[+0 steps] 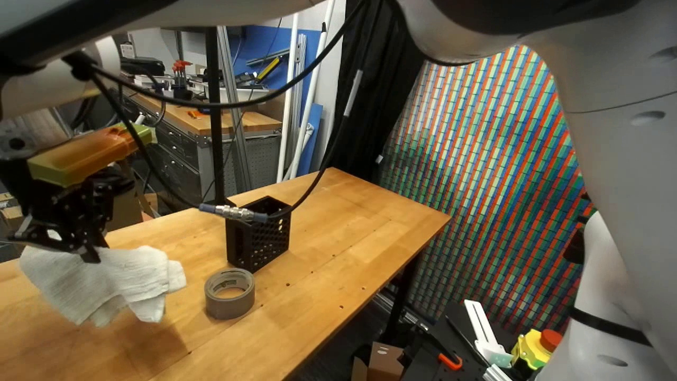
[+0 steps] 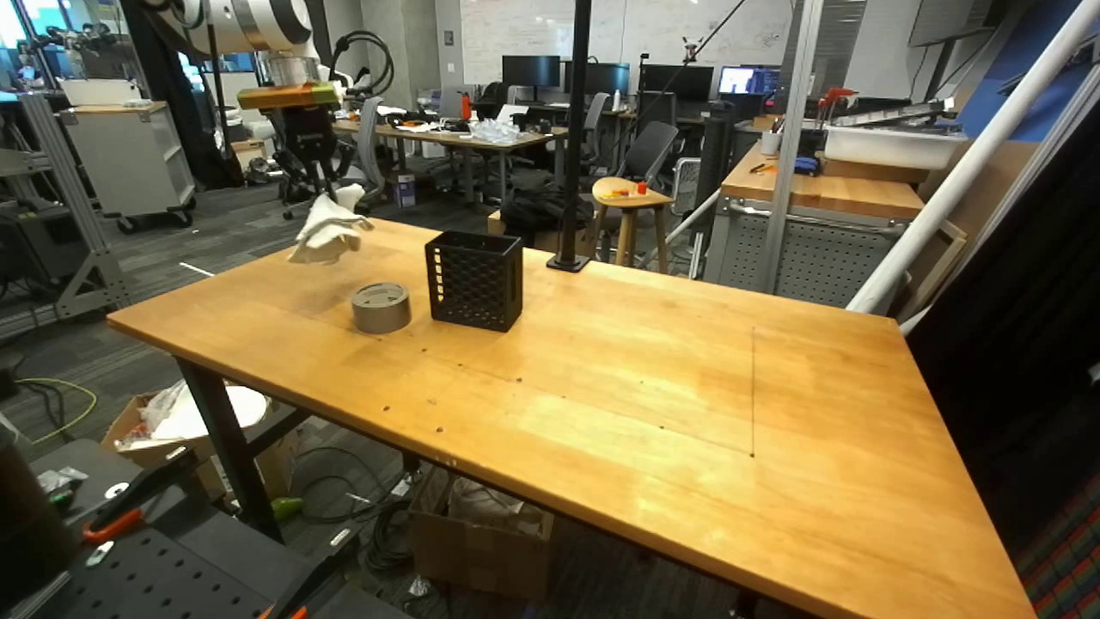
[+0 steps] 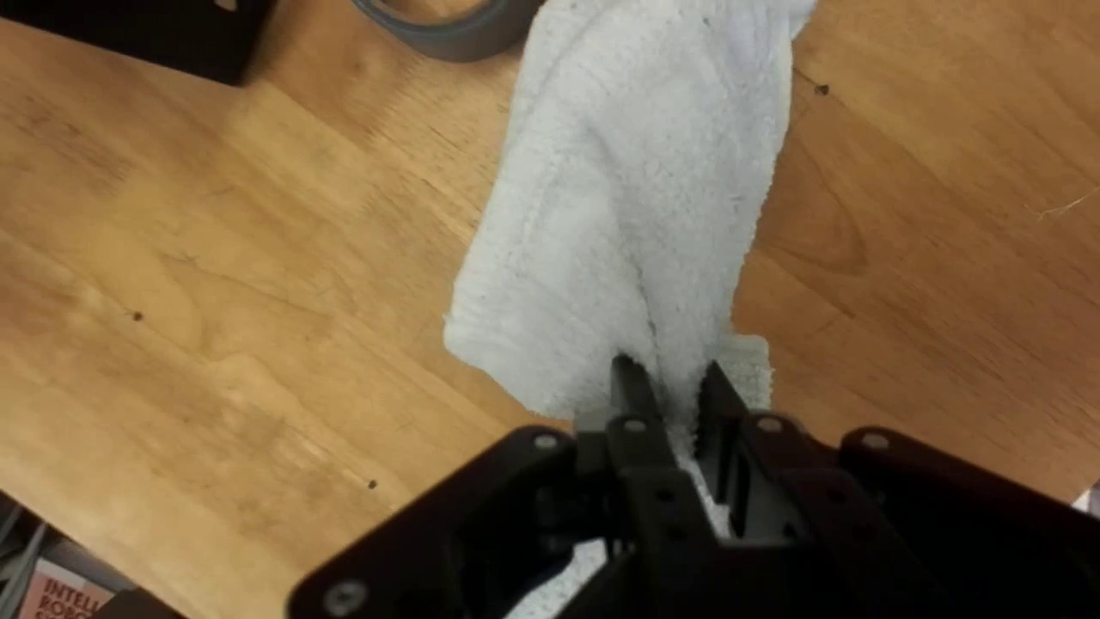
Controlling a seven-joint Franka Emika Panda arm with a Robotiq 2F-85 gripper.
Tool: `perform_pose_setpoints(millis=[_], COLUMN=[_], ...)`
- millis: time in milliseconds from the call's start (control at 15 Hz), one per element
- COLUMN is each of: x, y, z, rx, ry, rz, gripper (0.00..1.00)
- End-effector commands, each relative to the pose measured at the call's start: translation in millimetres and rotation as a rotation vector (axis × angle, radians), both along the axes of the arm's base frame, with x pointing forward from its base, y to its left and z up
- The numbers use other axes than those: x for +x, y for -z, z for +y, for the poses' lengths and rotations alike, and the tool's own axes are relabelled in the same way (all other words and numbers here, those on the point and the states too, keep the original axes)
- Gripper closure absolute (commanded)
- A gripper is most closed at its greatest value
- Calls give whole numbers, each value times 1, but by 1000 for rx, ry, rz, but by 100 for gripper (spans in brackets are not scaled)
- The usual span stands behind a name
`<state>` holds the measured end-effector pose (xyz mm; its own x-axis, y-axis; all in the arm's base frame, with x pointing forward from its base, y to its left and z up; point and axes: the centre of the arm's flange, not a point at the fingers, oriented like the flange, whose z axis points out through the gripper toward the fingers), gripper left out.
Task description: Put the hand towel into the box
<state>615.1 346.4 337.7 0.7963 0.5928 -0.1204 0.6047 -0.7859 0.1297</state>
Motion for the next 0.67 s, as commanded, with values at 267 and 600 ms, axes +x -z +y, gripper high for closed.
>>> perform_pose_setpoints(millis=[267,600], x=[-22,-8], y=[-94,-132], z=[-120,-212], rx=[-49,-66], ry=[123,154], rz=[-104,-135], gripper=[95,95])
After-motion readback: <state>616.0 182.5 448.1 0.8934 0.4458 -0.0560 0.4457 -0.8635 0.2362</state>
